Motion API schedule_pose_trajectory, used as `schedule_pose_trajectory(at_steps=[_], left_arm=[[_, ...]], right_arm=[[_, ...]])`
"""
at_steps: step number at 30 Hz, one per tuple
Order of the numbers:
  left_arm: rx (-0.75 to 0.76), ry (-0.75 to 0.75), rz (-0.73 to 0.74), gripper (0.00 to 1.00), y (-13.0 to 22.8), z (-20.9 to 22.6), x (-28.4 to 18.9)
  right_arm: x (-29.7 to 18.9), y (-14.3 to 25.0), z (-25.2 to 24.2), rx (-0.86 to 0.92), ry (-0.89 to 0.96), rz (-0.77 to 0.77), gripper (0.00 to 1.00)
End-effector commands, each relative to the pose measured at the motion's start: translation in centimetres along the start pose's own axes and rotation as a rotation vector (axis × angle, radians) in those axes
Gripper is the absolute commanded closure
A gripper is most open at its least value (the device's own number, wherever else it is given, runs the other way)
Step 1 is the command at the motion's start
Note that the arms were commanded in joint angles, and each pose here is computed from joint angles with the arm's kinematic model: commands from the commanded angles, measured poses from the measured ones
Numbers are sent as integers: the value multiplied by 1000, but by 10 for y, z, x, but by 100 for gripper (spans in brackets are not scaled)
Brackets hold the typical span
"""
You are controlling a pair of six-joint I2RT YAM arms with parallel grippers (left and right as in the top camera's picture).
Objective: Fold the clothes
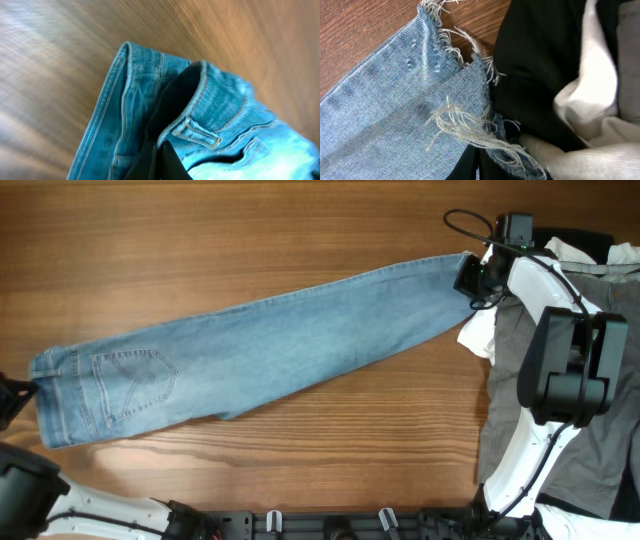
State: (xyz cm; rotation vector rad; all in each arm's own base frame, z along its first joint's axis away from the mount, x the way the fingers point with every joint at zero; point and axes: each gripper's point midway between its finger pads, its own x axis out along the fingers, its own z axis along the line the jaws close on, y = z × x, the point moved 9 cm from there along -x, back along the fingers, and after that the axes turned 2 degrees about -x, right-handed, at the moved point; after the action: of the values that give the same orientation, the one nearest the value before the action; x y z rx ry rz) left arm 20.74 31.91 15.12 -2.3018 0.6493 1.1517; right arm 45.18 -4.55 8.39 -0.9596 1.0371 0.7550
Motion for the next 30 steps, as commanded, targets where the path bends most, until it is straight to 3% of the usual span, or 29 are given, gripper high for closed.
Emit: schedule_pose_trajectory(at_steps=[1,8,11,13,15,23,30], left_arm=[[-148,-60,-129,96,-6,10,-46],[-202,-142,-99,96,1,21,-49],[-174,-90,-110,70,-3,12,-45],[-127,-83,-100,39,-6,3,-39],[-69,-91,-99,31,-10,-4,-33],[272,-110,-110,28,-30,-34,0],[385,-31,-123,24,-38,-33,20]], right_arm=[[26,21,-10,-1,38,103,96],[26,21,-10,-1,38,102,96],[26,21,-10,2,38,102,96],[26,21,-10,3,38,101,96],[26,21,-10,2,38,101,96],[26,21,-10,2,37,101,96],[27,19,-9,1,34,90,95]])
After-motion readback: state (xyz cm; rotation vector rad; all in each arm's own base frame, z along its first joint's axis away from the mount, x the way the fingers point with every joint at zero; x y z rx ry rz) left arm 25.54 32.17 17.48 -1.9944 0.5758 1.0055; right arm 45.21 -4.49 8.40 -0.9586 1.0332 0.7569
